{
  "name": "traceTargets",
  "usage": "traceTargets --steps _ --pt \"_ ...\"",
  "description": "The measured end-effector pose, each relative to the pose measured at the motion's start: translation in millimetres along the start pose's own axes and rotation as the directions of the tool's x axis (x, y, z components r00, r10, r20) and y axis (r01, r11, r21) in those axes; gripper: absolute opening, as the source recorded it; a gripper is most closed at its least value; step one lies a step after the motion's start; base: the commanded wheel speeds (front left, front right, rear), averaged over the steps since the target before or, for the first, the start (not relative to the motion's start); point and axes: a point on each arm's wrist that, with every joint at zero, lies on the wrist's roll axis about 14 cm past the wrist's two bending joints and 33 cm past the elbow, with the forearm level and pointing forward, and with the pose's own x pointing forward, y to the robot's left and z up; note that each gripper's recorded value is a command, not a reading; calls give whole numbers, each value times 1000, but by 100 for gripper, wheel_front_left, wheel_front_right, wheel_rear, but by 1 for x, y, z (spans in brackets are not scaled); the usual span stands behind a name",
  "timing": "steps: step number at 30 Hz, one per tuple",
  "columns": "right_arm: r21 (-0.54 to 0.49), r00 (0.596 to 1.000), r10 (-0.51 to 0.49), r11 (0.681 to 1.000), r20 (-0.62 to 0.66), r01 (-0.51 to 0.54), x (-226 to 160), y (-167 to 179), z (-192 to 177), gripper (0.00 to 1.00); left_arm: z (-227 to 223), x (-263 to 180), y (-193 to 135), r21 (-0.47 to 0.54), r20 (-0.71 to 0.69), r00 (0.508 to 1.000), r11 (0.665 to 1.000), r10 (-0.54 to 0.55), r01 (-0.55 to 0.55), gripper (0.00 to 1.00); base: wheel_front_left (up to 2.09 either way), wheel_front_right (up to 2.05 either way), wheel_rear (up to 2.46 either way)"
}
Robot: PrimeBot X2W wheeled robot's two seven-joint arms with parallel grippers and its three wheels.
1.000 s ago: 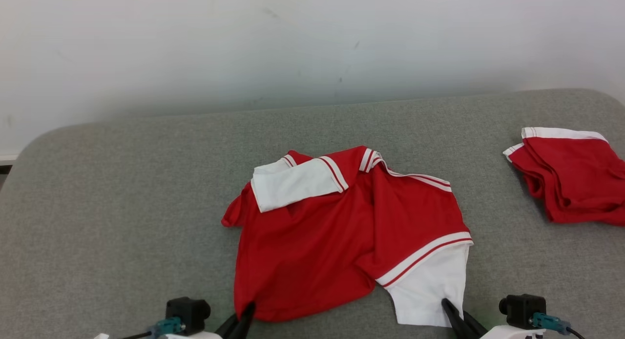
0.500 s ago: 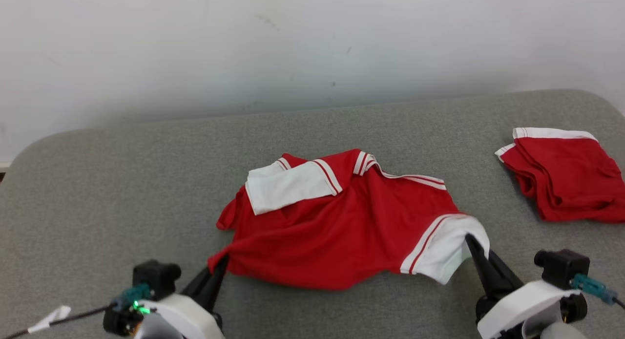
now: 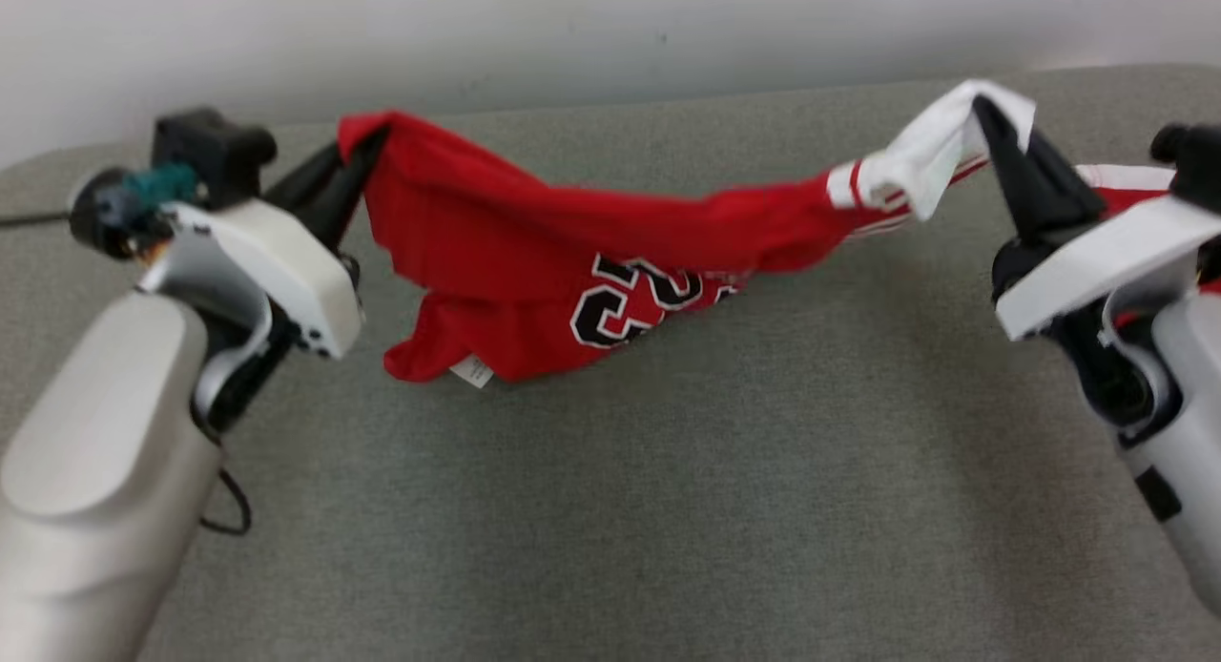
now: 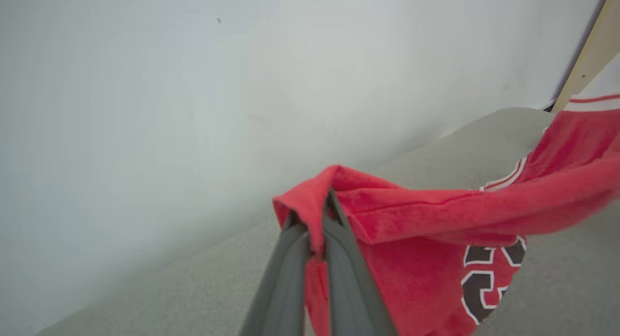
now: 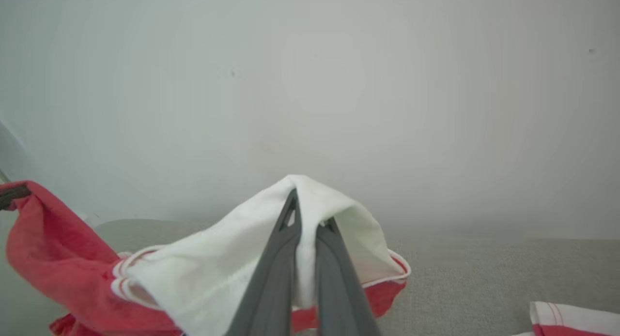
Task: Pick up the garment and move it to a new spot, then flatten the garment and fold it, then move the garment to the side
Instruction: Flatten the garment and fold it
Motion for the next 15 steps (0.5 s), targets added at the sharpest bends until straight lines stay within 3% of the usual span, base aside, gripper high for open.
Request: traceTargets --steps 8,15 --pt "7 998 3 1000 59 -3 71 -15 41 0 12 57 72 40 -25 993 993 112 -111 0 0 0 0" --pt "12 981 -40 999 187 38 111 -35 92 0 47 102 94 89 46 989 985 142 -145 0 0 0 0"
